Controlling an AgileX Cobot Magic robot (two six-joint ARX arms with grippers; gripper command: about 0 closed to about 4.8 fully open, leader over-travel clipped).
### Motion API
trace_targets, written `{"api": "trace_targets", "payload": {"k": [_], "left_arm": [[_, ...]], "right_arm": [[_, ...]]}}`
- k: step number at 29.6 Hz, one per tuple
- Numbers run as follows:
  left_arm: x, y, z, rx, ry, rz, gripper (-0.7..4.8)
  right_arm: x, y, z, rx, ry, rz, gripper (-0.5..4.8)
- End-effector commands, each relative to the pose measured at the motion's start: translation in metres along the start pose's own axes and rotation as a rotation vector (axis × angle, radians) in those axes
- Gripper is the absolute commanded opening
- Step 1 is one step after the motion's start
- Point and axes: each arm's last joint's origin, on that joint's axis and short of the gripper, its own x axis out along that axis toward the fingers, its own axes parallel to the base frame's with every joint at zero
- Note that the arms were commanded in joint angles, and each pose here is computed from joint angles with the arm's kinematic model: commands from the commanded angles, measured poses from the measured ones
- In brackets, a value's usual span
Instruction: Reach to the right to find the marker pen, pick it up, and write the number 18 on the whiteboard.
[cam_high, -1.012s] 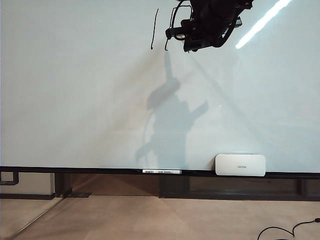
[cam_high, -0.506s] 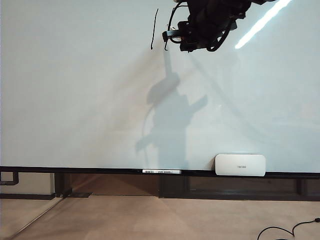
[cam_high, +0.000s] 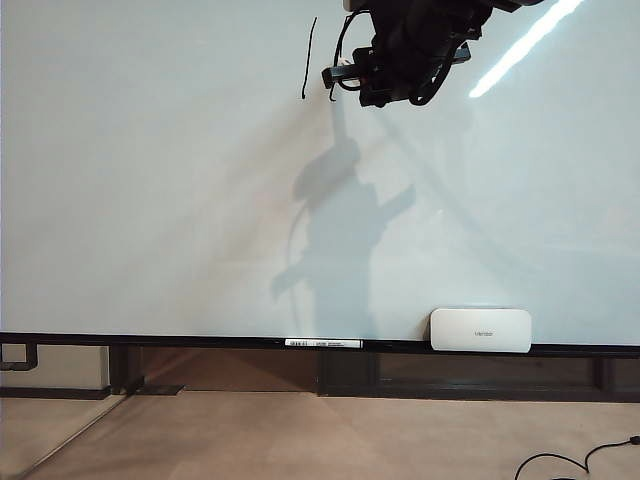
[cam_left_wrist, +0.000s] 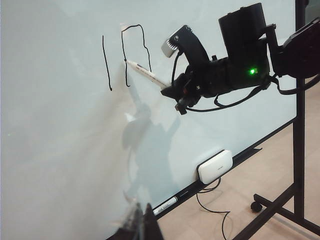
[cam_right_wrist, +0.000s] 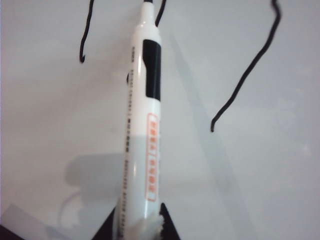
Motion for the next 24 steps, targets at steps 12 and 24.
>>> {"api": "trace_targets", "payload": {"k": [12,24], "left_arm": [[-0.0002,0.0008,0.0022,0.025,-0.012,0.014,-0.05],[-0.0002,0.0008,0.0022,0.024,-0.012,0.014,-0.05]], "right_arm": [[-0.0009,-0.0023,0.0062,0.004,-0.027,-0.027,-0.02],[-0.0007,-0.0031,0.0063,0.001,-0.03,-0.03,-0.02]]}}
